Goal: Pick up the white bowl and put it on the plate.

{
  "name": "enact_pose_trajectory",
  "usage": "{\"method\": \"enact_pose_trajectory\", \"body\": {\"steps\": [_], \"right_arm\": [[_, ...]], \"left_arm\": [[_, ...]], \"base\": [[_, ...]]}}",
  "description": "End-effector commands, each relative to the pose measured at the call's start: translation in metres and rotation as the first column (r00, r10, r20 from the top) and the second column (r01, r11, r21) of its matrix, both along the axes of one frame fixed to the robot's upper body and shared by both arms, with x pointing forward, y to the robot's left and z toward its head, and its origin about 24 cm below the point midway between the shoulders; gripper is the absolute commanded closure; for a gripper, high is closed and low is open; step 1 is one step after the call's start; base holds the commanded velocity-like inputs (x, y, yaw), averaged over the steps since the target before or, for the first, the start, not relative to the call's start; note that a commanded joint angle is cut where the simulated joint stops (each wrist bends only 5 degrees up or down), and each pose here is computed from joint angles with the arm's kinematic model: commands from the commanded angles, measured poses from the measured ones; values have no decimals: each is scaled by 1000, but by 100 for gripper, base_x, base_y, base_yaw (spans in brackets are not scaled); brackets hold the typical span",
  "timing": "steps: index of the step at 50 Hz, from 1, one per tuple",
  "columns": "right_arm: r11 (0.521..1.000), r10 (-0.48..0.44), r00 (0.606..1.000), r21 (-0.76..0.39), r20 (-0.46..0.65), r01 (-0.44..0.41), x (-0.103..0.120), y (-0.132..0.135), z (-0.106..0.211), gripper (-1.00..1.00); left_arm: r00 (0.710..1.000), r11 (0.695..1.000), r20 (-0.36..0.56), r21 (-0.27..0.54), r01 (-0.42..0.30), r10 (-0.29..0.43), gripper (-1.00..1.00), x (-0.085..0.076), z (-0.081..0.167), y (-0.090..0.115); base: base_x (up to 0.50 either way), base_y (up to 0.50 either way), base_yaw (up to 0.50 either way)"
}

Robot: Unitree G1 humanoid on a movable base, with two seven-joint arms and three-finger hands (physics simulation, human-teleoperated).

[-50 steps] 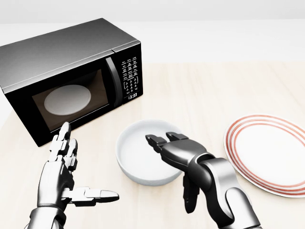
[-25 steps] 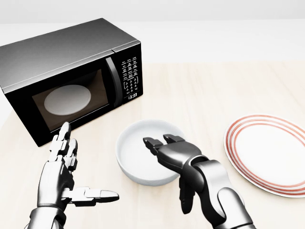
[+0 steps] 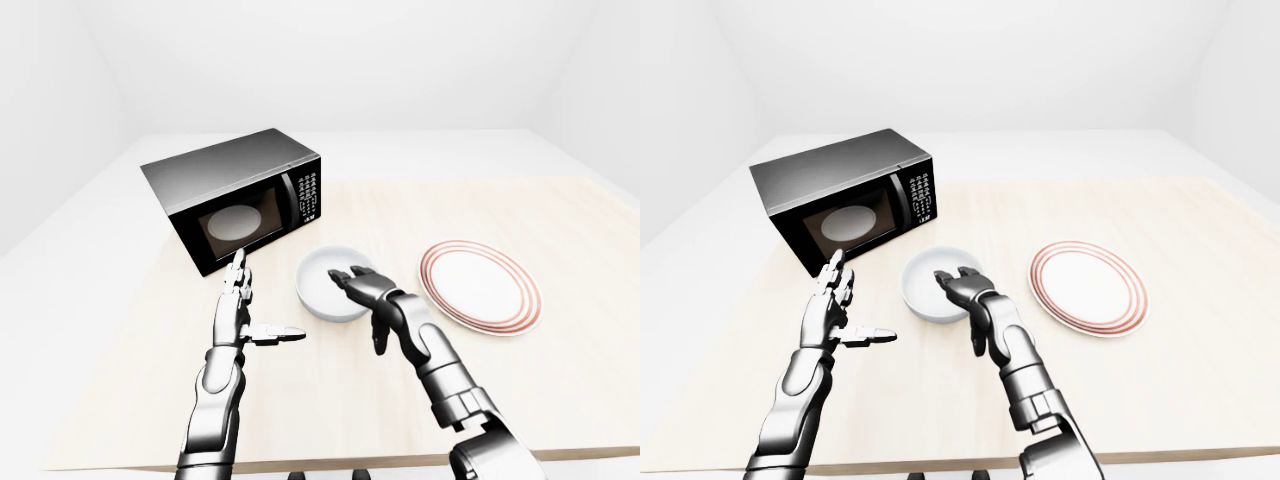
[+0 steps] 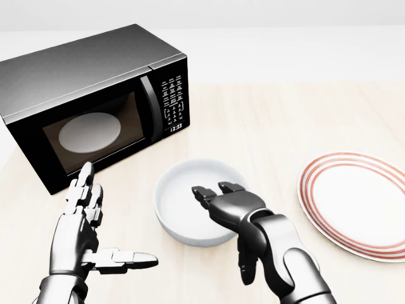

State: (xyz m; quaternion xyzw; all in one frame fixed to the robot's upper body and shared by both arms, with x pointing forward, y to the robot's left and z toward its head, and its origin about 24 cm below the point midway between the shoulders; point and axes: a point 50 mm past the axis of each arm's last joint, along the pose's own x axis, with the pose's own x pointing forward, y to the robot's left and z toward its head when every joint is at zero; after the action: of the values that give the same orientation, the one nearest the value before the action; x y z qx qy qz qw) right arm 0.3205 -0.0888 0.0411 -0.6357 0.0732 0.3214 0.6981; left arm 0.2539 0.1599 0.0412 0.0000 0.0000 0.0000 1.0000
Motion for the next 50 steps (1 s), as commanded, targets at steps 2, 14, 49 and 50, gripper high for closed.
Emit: {"method": "enact_pose_trajectory", "body": {"steps": [2,14,49,50], "right_arm": [[1000,-7,1000,-13,-3,7,4,-2,-2,-100],[999,-15,1000,-32,-5,15,4,-4,-10,-100],[999,-23,998,-21,56,24,11,-2,-4,100],[999,-24,997,-19,69,26,12,-2,-1,100]], "left_arm": [[1000,1000,0,0,0,0,-100,0,0,0],[1000,1000,0,0,0,0,-100,0,0,0],[1000,1000,0,0,0,0,-100,0,0,0],[1000,1000,0,0,0,0,-100,0,0,0]], "base": [[0,0,0],[0,0,0],[0,0,0],[0,0,0]]}}
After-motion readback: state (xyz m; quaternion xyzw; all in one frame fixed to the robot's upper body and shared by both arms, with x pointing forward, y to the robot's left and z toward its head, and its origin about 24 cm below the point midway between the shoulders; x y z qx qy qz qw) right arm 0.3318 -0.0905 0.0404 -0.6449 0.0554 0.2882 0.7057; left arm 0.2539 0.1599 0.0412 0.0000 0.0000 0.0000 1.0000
